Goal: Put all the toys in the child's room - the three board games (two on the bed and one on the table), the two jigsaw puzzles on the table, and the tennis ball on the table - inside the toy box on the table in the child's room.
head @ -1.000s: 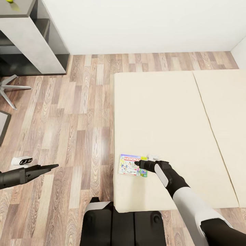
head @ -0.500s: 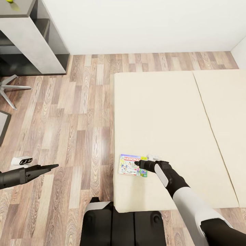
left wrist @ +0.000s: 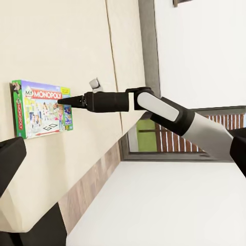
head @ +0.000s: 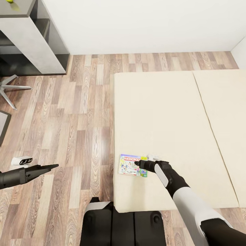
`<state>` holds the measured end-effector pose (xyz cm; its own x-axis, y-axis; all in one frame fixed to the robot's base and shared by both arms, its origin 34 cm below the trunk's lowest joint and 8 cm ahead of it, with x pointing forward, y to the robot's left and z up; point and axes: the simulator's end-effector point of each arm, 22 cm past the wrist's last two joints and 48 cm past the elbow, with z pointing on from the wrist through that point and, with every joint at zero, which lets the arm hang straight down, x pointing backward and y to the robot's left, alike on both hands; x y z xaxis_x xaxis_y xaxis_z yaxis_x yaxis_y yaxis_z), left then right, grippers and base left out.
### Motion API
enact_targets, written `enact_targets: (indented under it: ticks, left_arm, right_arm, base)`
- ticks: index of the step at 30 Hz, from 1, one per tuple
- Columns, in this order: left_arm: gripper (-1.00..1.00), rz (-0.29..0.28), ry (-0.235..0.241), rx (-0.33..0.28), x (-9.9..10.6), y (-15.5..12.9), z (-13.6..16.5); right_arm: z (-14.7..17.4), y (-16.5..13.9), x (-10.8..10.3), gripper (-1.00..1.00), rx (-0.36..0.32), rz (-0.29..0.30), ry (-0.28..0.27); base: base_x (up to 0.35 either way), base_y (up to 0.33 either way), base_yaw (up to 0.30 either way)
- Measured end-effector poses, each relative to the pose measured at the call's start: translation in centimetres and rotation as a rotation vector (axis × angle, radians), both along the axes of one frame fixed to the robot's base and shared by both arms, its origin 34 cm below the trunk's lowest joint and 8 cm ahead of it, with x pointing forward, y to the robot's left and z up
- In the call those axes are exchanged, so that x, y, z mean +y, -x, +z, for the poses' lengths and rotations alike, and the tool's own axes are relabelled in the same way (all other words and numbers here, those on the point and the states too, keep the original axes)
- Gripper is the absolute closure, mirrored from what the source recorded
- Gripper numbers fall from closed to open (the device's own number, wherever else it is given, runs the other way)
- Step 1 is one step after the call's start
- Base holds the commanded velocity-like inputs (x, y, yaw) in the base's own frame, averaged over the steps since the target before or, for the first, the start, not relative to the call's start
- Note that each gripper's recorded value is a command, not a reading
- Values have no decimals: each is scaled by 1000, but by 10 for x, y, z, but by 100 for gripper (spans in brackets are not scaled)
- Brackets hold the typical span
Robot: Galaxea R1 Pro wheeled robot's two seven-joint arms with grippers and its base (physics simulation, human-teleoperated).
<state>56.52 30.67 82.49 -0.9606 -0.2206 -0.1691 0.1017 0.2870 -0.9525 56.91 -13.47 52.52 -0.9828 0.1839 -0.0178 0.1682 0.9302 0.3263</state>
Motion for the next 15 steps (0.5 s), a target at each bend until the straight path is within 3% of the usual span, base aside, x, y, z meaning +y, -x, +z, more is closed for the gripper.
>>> enact_targets:
  ticks: [15]
  left_arm:
    - [-100, 0, 0, 0, 0, 0, 0]
  right_arm:
    - [0, 0, 0, -100, -1, 0, 0]
  base:
    - [-10, 37, 0]
